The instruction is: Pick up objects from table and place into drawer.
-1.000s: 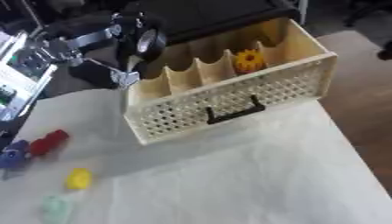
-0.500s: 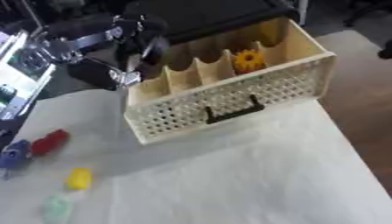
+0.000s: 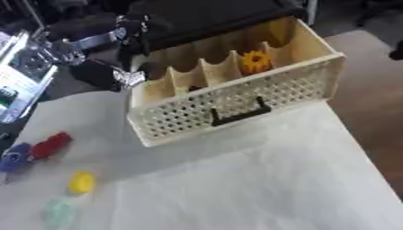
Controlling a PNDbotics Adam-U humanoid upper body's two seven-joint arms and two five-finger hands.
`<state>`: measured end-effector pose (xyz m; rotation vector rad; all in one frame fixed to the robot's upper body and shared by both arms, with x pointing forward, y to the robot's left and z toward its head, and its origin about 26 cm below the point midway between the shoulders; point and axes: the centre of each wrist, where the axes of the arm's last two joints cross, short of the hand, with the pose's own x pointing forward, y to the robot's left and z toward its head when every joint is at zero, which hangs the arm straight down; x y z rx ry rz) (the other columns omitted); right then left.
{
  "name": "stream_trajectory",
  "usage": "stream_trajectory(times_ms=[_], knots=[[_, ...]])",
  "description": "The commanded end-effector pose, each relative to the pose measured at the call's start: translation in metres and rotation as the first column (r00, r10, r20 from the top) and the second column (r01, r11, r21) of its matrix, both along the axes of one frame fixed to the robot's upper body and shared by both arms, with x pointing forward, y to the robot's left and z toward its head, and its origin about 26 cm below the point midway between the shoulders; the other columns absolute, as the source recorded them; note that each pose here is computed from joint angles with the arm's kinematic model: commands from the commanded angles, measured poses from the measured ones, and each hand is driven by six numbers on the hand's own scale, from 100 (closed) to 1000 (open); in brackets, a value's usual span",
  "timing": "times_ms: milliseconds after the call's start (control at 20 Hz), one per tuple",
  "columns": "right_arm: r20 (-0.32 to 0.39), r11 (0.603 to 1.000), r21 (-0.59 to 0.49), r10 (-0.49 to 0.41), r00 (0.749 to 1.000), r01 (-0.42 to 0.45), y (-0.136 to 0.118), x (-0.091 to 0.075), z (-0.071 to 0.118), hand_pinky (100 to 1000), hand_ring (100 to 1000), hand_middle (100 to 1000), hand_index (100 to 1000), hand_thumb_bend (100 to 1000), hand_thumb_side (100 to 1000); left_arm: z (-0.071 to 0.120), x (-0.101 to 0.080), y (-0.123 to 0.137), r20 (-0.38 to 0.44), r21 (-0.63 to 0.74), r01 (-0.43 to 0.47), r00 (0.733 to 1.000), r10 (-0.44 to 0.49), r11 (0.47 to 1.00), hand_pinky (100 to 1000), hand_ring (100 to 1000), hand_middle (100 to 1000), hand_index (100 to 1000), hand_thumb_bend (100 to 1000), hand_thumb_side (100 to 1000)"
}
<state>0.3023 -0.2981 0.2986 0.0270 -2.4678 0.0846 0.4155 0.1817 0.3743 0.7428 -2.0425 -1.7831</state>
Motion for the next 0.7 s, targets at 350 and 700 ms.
stream_trajectory(times_ms=[350, 700], knots=[[0.028, 1.000, 0.007, -0.003, 1.000, 0.002, -0.001, -0.003, 0.008, 563, 544, 331, 673, 100, 916, 0.016, -0.010, 0.009, 0.027, -0.106, 0.003, 1.000, 0.000, 0.994, 564, 830, 906, 1000, 100, 706], [0.035, 1.000, 0.010, -0.023, 0.999, 0.022, -0.006, -0.004, 0.006, 569, 547, 337, 676, 100, 927, 0.040, -0.068, 0.018, 0.170, -0.484, 0.216, 0.974, -0.151, 0.848, 398, 689, 749, 922, 100, 753]])
